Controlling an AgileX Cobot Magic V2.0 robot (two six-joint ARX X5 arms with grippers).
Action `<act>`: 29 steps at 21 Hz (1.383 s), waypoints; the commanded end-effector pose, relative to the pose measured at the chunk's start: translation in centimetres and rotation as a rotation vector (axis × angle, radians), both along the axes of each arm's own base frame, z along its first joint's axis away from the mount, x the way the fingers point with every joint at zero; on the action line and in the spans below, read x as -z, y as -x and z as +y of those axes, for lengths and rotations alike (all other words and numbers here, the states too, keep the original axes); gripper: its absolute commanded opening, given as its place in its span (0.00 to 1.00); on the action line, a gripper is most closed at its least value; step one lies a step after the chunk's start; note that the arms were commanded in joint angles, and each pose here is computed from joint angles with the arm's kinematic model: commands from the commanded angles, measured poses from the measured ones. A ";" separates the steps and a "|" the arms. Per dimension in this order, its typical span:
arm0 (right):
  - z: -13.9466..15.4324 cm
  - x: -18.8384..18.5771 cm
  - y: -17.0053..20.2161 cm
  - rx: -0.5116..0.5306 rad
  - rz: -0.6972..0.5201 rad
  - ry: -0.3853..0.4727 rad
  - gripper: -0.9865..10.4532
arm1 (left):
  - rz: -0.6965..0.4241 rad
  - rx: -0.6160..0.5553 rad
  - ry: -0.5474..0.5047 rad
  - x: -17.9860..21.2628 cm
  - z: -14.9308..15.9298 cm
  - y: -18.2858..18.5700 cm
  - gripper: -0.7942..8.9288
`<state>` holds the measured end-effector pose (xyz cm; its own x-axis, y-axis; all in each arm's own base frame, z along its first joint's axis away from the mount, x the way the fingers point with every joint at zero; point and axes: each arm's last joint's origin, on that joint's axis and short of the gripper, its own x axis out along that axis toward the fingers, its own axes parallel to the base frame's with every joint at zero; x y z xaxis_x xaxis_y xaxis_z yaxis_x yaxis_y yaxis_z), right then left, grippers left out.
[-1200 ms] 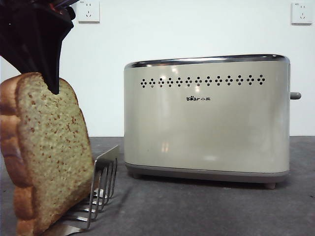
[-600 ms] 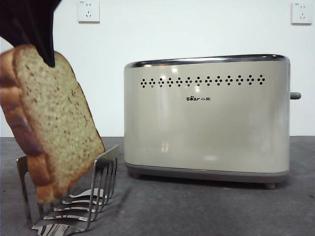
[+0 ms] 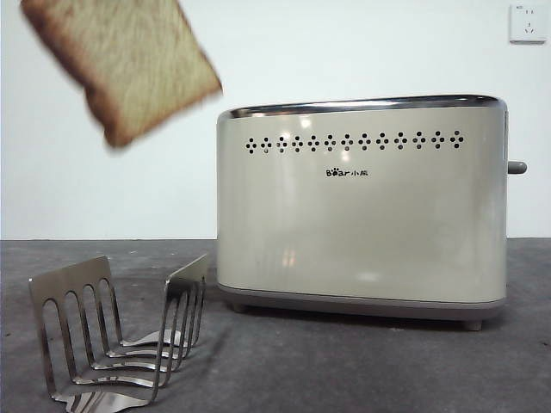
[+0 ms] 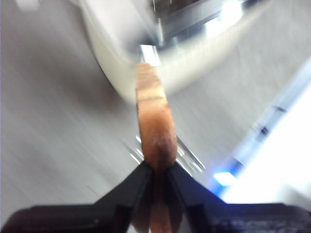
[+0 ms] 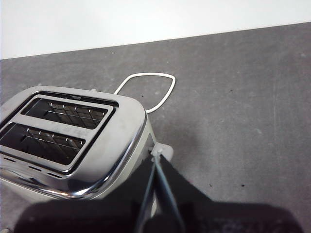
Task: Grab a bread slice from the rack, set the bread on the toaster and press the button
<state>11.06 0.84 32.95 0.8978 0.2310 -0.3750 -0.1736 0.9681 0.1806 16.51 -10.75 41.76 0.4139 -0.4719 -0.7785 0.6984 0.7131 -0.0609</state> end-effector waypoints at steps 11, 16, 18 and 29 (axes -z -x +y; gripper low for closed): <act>0.0 -0.1 -0.2 -0.006 -0.005 0.006 0.08 | -0.800 0.891 -0.113 -5.9 -1.7 0.3 0.07; 0.0 -0.1 -0.1 -0.006 -0.002 0.006 0.08 | -0.811 0.926 -0.109 -4.8 -4.2 -2.4 0.07; 0.0 -0.1 -0.1 -0.006 -0.002 0.006 0.08 | -0.809 0.930 -0.106 -4.4 -4.9 -3.3 0.07; 0.0 0.0 -0.1 -0.006 0.011 0.006 0.08 | -0.732 1.000 -0.131 -1.4 -7.8 -6.4 0.07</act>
